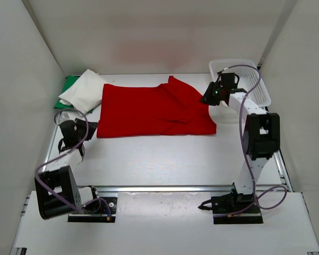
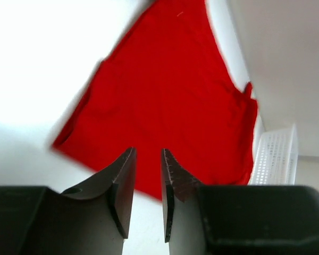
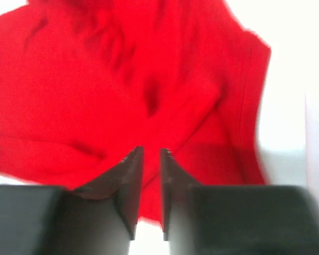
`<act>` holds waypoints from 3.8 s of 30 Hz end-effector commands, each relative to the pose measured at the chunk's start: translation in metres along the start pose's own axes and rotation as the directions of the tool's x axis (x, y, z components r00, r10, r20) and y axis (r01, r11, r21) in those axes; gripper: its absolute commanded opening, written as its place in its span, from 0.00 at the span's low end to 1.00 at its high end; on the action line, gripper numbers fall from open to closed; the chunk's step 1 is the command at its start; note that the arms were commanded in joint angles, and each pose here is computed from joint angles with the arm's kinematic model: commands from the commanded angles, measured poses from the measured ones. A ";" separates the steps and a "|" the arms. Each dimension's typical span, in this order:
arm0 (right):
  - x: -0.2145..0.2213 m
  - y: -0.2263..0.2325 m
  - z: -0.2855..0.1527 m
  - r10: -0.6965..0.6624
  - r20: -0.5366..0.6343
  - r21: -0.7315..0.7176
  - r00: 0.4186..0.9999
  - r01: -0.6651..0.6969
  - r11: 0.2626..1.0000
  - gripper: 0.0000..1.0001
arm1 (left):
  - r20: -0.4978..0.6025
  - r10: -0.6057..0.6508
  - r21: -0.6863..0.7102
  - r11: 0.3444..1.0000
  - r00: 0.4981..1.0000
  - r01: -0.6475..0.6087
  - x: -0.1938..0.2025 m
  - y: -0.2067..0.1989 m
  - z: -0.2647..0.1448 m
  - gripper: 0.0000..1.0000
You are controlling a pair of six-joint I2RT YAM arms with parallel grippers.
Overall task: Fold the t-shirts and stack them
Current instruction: Fold the flattened tshirt in 1/3 of the way
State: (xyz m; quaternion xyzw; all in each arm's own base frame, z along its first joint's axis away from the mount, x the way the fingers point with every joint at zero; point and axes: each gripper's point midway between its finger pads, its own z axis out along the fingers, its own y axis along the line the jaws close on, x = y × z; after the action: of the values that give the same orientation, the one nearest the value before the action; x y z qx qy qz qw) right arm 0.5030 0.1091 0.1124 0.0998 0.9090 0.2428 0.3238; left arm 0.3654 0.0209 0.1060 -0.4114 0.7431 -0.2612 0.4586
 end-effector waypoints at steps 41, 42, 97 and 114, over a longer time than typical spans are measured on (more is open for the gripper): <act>0.154 -0.103 -0.100 0.355 0.224 0.040 0.908 -0.373 0.927 0.00 | -0.172 -0.087 -0.174 0.983 0.981 0.056 0.056 0.072 0.005 0.00; 0.161 -0.105 -0.109 0.372 0.243 0.030 0.896 -0.390 0.920 0.00 | -0.176 -0.080 -0.168 0.985 0.981 0.050 0.058 0.072 -0.003 0.00; 0.228 0.019 -0.074 -0.062 -0.081 -0.106 0.995 0.053 0.993 0.01 | -0.408 0.555 0.521 0.794 0.725 -0.315 0.278 -0.085 -0.079 0.17; 0.138 0.108 -0.018 -0.058 -0.025 -0.276 0.998 0.049 0.960 0.00 | -0.427 0.509 0.461 0.834 0.747 -0.305 0.266 -0.061 -0.076 0.16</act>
State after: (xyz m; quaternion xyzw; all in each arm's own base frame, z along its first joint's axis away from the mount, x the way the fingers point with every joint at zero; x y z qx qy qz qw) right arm 0.3691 0.2194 0.0705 0.0460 0.8993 0.3175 0.2973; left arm 0.2530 -0.2364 0.0484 -0.0569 0.8630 -0.3788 0.3293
